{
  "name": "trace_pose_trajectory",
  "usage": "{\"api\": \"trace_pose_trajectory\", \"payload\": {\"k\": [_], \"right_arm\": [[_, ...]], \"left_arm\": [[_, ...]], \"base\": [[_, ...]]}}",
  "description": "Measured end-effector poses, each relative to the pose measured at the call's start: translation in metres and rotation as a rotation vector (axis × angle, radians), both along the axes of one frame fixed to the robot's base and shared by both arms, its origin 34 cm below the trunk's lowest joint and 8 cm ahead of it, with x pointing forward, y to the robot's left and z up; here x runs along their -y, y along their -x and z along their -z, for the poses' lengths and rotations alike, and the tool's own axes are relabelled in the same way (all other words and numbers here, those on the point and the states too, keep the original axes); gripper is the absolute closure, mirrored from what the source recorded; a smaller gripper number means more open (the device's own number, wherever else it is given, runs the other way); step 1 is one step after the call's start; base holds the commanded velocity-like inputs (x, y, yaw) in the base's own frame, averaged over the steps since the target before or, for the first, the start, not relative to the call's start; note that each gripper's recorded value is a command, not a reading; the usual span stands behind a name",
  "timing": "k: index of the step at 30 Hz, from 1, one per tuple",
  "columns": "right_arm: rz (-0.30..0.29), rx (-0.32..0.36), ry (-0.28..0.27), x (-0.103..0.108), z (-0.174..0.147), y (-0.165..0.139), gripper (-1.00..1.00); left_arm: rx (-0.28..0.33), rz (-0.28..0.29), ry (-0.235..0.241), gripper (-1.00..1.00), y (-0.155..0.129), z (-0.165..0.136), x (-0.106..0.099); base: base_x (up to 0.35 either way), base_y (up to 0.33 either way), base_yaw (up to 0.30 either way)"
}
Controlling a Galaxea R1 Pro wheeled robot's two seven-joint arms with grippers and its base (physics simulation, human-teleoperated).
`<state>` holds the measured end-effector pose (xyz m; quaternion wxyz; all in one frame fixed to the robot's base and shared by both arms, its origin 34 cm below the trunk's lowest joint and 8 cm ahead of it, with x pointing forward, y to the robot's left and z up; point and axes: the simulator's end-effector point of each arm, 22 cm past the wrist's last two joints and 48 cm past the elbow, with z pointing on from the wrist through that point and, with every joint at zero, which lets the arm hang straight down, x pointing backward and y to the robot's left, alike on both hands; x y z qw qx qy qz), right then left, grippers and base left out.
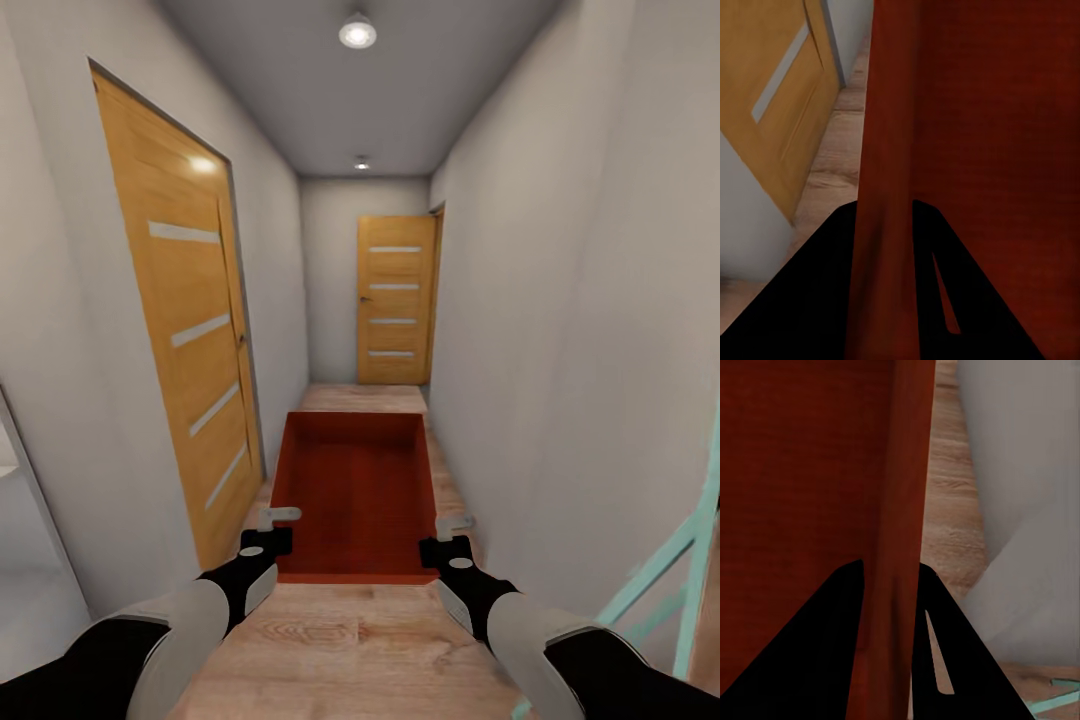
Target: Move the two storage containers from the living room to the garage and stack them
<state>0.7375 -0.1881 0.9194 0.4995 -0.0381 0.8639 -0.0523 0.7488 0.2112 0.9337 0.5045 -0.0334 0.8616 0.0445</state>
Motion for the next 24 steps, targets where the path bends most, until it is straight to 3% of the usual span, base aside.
{"api": "trace_pose_trajectory", "payload": {"k": [24], "right_arm": [[0.001,-0.002,-0.001,-0.0003,0.0004,0.0003,1.0]], "left_arm": [[-0.003,0.001,-0.001,1.0,-0.0001,0.0002,-0.0003]], "base": [[0.323,0.1,0.0]]}}
